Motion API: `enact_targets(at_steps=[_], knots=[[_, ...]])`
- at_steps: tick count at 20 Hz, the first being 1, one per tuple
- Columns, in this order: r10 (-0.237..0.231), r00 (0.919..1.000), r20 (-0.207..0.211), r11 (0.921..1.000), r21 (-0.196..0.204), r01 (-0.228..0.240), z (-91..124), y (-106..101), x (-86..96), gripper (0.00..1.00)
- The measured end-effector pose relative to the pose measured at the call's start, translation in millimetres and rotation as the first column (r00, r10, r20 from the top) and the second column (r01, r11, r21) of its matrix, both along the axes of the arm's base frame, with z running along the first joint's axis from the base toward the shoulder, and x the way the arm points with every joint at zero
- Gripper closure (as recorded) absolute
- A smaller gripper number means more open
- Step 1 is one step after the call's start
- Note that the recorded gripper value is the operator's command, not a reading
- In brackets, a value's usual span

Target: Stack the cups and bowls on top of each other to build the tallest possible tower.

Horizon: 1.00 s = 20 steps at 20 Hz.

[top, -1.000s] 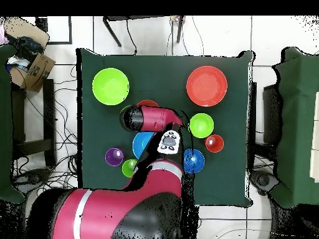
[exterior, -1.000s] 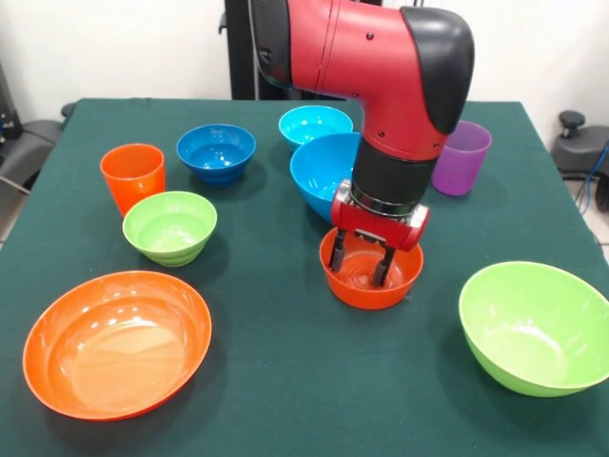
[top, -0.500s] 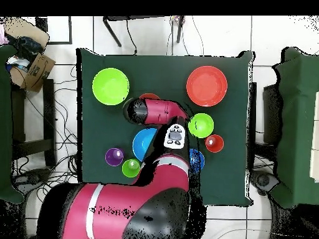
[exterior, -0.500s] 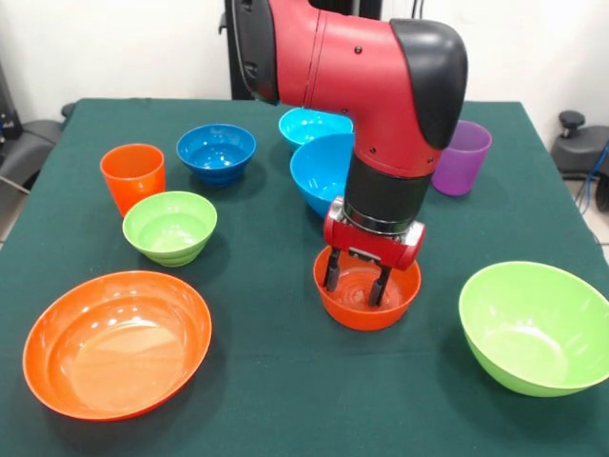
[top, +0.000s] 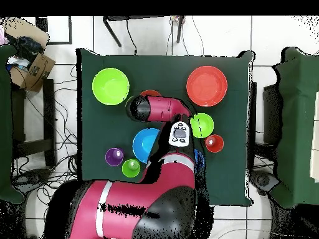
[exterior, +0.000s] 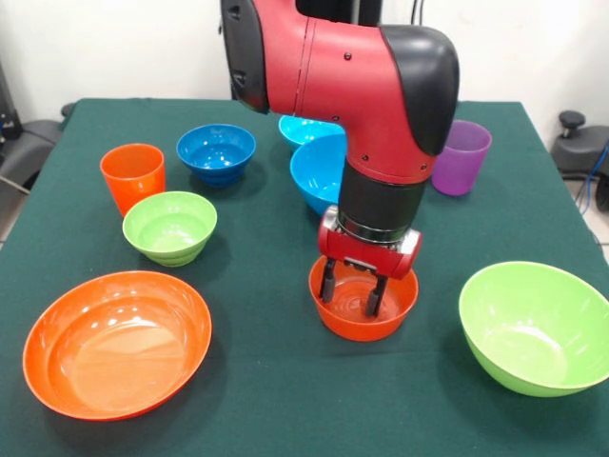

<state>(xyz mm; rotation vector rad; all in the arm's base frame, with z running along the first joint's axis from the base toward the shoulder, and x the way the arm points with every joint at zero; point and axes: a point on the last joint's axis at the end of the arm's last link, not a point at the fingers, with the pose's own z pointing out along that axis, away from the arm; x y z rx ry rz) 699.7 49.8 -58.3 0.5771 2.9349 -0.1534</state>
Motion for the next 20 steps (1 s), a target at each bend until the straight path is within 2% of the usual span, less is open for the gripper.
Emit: enact_targets(at_steps=[20], knots=[[0.001,0.9997,0.024,0.9973,0.074,-0.003,-1.4,-13.8,10.7,0.0]])
